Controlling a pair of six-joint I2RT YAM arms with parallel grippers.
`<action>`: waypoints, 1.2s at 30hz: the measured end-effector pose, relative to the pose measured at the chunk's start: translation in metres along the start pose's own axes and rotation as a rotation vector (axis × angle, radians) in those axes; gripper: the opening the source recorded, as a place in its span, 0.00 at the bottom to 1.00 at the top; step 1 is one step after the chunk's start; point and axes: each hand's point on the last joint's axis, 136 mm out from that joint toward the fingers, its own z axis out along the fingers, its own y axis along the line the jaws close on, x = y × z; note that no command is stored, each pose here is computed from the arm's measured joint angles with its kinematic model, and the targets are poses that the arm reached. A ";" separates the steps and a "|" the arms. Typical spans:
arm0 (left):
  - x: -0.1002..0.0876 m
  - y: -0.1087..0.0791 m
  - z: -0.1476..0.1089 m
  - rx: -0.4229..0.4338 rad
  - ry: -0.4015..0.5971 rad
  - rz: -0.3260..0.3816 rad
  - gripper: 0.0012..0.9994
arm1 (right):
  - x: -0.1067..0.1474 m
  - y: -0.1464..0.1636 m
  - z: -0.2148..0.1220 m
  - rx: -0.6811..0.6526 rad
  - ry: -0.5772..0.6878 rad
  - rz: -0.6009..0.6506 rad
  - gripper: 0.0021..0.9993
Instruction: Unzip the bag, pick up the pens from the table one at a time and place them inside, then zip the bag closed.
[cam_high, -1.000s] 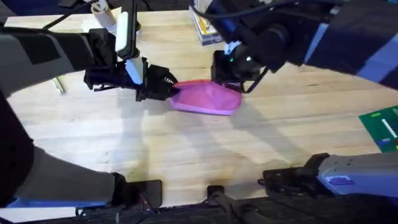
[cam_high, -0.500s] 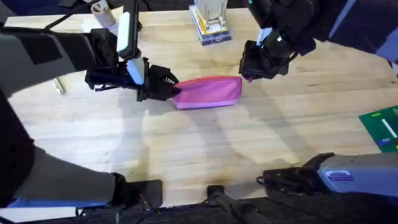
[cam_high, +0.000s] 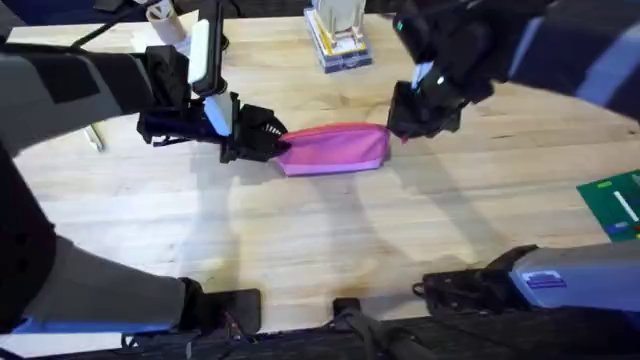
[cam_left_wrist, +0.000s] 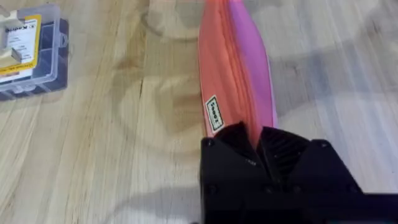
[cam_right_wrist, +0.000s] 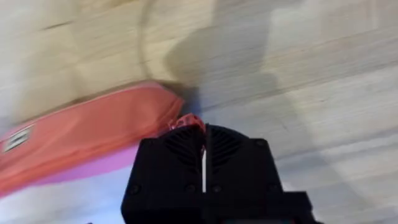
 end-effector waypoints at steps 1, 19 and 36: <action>0.000 0.000 0.000 0.000 0.000 0.000 0.04 | 0.002 -0.002 0.009 0.011 0.005 0.001 0.03; -0.001 0.001 0.001 -0.003 0.000 0.014 0.04 | 0.012 -0.009 0.035 0.021 0.005 0.024 0.03; 0.001 0.002 0.000 -0.008 0.008 0.013 0.04 | -0.021 -0.018 -0.046 -0.050 -0.245 -0.128 1.00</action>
